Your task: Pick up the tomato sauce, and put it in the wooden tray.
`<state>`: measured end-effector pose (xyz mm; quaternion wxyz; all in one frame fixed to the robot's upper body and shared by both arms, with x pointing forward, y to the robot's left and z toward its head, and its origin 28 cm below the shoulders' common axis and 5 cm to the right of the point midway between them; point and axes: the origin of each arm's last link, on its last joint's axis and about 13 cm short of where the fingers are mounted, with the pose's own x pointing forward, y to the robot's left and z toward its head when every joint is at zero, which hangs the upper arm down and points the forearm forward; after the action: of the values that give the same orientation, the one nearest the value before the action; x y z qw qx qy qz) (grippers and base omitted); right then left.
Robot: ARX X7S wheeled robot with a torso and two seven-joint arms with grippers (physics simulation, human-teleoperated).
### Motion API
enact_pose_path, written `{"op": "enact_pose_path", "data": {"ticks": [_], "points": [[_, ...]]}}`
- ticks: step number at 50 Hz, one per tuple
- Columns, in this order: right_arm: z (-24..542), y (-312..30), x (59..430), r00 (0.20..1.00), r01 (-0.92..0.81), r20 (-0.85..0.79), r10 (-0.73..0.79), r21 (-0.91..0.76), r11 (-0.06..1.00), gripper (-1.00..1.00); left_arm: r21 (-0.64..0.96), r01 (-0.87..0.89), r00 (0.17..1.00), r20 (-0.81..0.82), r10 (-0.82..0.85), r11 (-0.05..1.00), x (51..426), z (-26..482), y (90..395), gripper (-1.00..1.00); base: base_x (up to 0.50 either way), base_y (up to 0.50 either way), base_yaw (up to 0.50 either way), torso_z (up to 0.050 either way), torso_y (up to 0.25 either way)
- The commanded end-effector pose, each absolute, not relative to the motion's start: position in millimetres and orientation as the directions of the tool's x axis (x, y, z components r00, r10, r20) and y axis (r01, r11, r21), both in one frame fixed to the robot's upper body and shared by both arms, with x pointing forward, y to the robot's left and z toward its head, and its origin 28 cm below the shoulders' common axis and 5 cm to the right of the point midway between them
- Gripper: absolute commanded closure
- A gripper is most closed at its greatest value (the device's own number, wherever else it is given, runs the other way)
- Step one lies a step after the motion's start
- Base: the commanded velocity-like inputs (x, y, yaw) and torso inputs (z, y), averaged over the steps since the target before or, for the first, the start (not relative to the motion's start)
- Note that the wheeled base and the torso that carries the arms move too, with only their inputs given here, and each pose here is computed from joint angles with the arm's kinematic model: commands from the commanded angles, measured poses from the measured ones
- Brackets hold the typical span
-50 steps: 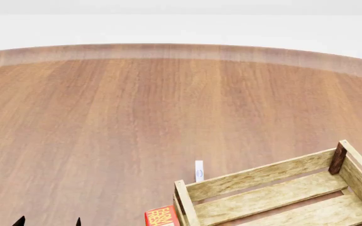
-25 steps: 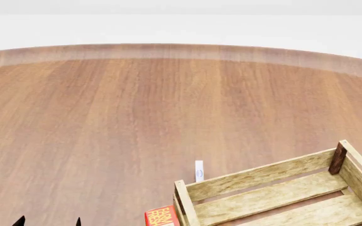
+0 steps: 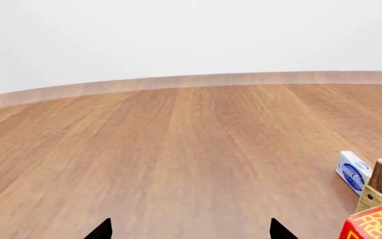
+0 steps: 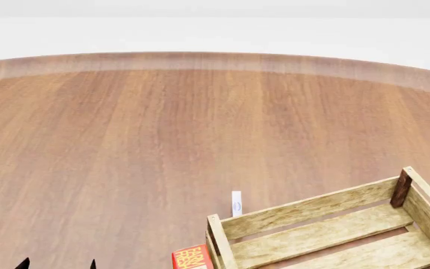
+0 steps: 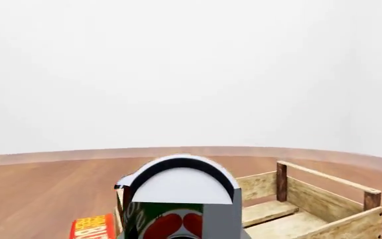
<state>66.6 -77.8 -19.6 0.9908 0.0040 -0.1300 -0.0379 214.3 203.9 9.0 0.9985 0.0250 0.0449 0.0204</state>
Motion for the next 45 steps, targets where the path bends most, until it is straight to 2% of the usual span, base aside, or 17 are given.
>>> {"op": "enact_pose_path", "data": {"ticks": [1, 13, 26, 45], "points": [[6.4, -82.7, 88.8, 0.949, 0.088, 0.301, -0.092, 0.028, 0.996, 1.00, 0.036, -0.032, 0.997, -0.067, 0.034, 0.999, 212.8, 10.2, 203.0, -1.00, 0.00, 0.00, 0.00, 0.000, 0.000], [19.1, -84.7, 112.3, 0.950, 0.117, 0.290, -0.118, 0.023, 0.993, 1.00, 0.036, -0.032, 0.997, -0.068, 0.035, 0.999, 212.8, 9.6, 203.6, -1.00, 0.00, 0.00, 0.00, 0.000, 0.000], [14.5, -87.7, 152.4, 0.972, 0.158, 0.174, -0.160, 0.027, 0.987, 1.00, 0.033, -0.034, 0.997, -0.068, 0.036, 0.999, 214.3, 10.1, 203.5, -1.00, 0.00, 0.00, 0.00, 0.000, 0.000], [24.0, -99.1, 185.7, 0.964, 0.227, 0.143, -0.225, 0.007, 0.974, 1.00, 0.034, -0.033, 0.997, -0.068, 0.036, 0.999, 214.2, 10.2, 203.4, -1.00, 0.00, 0.00, 0.00, 0.000, 0.000]]}}
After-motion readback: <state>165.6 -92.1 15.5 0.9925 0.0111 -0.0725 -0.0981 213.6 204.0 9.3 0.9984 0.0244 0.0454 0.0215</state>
